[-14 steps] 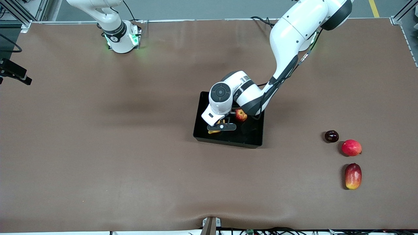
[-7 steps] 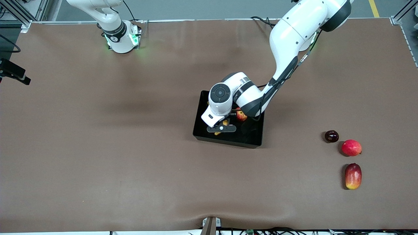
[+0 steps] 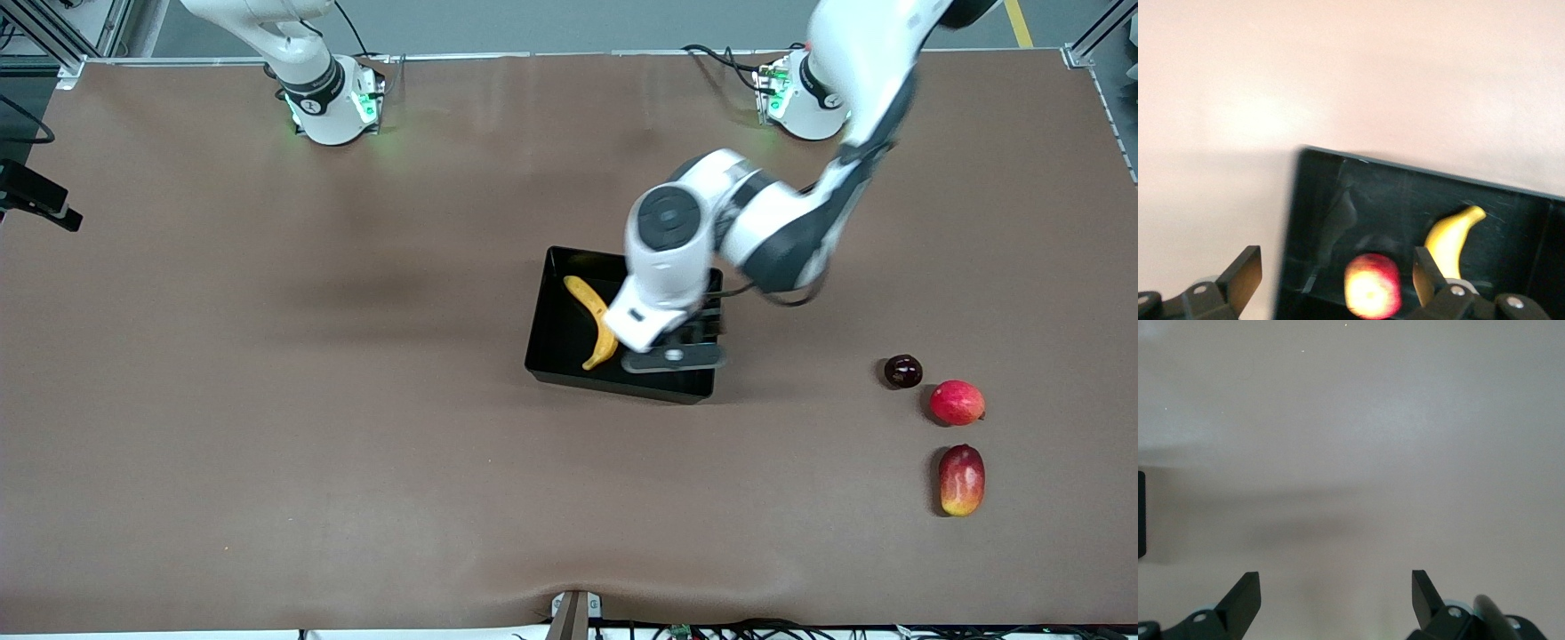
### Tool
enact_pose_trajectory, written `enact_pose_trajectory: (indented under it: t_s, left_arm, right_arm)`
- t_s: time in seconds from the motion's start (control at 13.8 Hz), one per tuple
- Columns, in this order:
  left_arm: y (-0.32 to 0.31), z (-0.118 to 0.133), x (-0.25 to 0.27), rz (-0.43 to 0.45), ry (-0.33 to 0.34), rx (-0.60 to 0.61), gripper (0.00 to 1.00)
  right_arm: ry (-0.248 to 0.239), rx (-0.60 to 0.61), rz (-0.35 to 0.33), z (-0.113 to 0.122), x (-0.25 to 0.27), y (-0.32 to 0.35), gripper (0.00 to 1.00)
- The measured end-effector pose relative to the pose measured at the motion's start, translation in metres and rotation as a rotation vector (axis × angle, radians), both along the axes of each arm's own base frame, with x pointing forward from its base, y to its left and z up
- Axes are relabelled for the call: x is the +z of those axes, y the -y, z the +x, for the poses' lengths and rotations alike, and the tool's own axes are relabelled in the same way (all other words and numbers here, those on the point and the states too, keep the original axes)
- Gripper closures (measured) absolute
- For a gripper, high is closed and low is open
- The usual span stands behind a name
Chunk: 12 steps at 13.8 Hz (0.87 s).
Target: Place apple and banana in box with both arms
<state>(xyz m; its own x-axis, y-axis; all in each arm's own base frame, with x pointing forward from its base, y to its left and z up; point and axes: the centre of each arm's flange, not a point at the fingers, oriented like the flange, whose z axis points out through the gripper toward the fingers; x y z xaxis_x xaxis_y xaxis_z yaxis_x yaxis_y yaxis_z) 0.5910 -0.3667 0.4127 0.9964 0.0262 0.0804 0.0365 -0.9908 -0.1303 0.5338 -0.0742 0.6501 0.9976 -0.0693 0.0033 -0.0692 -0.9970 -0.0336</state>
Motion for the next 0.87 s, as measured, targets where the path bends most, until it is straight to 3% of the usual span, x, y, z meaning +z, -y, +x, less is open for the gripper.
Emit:
enact_pose_trajectory:
  t_s: [0.22,0.51,0.87]
  left_arm:
    - [-0.072,0.021,0.068,-0.050,0.027,0.038,0.00]
    - [-0.162,0.041,0.118,-0.115,0.054,0.042,0.00]
    - [-0.196,0.028,0.169,-0.087,0.101,0.006,0.00]
  right_arm:
    - [0.000,-0.001,0.000,0.000,0.000,0.000,0.00]
    - [0.000,-0.001,0.000,0.000,0.000,0.001,0.00]
    - [0.000,-0.001,0.000,0.000,0.000,0.000,0.00]
